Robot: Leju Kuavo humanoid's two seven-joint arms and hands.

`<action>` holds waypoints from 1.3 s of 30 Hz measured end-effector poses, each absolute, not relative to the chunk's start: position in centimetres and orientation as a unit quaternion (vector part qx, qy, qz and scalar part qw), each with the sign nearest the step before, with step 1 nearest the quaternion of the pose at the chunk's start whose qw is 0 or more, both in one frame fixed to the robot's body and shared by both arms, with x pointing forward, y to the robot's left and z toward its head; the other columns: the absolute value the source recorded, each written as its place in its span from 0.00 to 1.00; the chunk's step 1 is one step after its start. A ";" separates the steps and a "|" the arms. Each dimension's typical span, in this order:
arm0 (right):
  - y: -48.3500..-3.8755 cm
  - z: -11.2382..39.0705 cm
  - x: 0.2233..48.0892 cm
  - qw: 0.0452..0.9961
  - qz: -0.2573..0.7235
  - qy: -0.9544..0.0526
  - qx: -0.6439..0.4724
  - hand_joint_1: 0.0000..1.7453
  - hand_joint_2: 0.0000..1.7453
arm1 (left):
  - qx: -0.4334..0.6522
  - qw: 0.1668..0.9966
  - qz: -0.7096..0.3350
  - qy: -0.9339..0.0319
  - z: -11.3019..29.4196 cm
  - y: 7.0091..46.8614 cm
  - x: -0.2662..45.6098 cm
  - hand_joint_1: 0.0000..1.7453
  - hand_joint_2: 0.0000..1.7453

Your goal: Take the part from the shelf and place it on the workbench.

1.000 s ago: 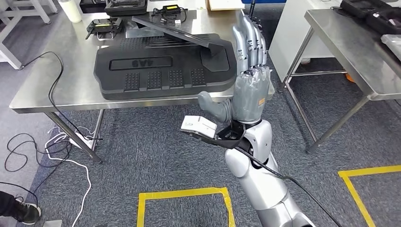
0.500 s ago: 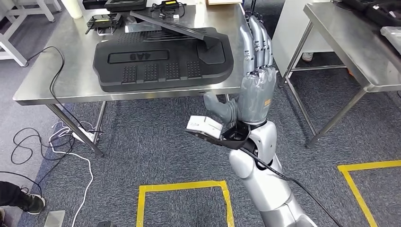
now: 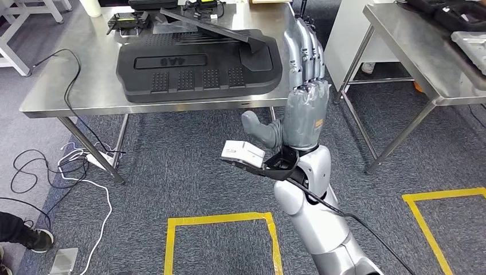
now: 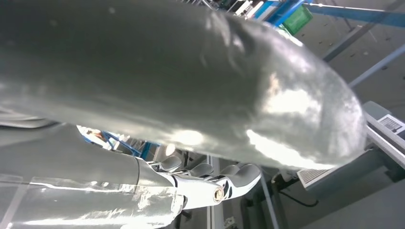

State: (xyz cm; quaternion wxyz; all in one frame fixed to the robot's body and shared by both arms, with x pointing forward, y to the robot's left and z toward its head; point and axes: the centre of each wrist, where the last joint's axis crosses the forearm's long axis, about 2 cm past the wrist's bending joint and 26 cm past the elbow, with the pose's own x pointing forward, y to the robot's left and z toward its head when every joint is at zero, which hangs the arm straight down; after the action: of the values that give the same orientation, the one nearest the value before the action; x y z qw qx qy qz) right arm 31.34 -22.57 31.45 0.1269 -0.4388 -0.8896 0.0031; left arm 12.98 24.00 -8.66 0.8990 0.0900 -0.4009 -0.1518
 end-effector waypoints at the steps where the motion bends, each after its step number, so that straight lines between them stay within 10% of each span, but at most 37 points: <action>1: -22.6 31.5 31.3 0.127 0.003 -0.890 -0.439 0.00 0.00 | 0.090 0.899 -0.152 -0.401 -8.6 24.0 13.0 0.00 0.00; 21: -22.8 31.3 31.2 0.147 -0.005 -0.885 -0.441 0.00 0.00 | 0.088 0.898 -0.154 -0.404 -8.7 23.9 12.9 0.00 0.00; 25: -22.9 31.3 31.1 0.150 -0.005 -0.884 -0.444 0.00 1.00 | 0.088 0.898 -0.153 -0.404 -8.7 23.9 12.9 0.00 0.00; 39: -23.4 31.4 30.8 0.142 -0.005 -0.884 -0.446 0.00 1.00 | 0.087 0.897 -0.153 -0.404 -8.7 23.8 12.8 0.00 0.00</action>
State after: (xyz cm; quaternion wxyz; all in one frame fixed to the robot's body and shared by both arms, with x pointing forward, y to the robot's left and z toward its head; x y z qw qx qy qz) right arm 30.77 -23.36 31.44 0.1418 -0.4463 -0.8835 -0.0052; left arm 12.81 23.85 -8.70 0.8975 0.0872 -0.4045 -0.1528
